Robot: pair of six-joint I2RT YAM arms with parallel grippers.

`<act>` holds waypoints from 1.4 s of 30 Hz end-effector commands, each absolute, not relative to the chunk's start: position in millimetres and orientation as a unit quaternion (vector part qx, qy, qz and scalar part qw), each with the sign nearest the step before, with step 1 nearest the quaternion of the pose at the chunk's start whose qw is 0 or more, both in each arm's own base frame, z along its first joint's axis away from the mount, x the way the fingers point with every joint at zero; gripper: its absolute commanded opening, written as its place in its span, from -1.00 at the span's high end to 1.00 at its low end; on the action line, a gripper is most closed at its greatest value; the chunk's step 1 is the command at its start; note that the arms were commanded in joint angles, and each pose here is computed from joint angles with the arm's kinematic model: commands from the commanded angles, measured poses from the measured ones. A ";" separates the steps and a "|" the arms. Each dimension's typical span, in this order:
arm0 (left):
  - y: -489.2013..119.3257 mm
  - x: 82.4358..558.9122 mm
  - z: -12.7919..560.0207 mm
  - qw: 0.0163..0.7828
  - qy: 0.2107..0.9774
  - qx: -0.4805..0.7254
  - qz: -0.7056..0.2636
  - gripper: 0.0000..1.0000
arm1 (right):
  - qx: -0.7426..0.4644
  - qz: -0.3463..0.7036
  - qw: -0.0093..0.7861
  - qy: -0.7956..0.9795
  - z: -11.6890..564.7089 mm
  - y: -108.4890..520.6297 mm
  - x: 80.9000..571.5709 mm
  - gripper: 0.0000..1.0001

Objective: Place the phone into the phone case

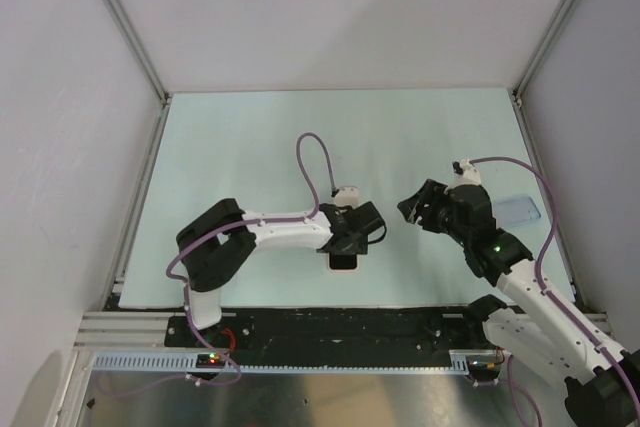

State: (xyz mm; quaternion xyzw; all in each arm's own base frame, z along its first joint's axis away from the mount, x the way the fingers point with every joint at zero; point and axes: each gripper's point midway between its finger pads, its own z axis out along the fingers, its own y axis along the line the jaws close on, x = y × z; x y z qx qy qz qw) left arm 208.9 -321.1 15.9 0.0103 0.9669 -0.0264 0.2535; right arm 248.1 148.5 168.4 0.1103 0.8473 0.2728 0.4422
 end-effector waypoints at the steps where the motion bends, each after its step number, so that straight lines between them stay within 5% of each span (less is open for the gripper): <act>1: -266.4 246.8 11.6 0.278 0.959 0.029 0.043 -0.34 | 0.105 0.276 0.453 0.841 172.7 150.4 253.4 -0.31; 18: -187.1 338.4 12.4 0.263 0.961 0.062 0.061 -0.42 | 0.108 0.265 0.450 0.846 163.1 153.0 265.7 -0.31; 29: -171.2 339.2 23.1 0.257 0.963 0.064 0.041 -0.95 | 0.177 0.186 0.448 0.856 140.9 116.8 277.5 -0.35; 42: -205.2 321.0 114.0 0.346 0.938 -0.005 -0.035 -0.99 | 0.381 0.065 0.426 0.818 116.8 17.5 294.4 -0.57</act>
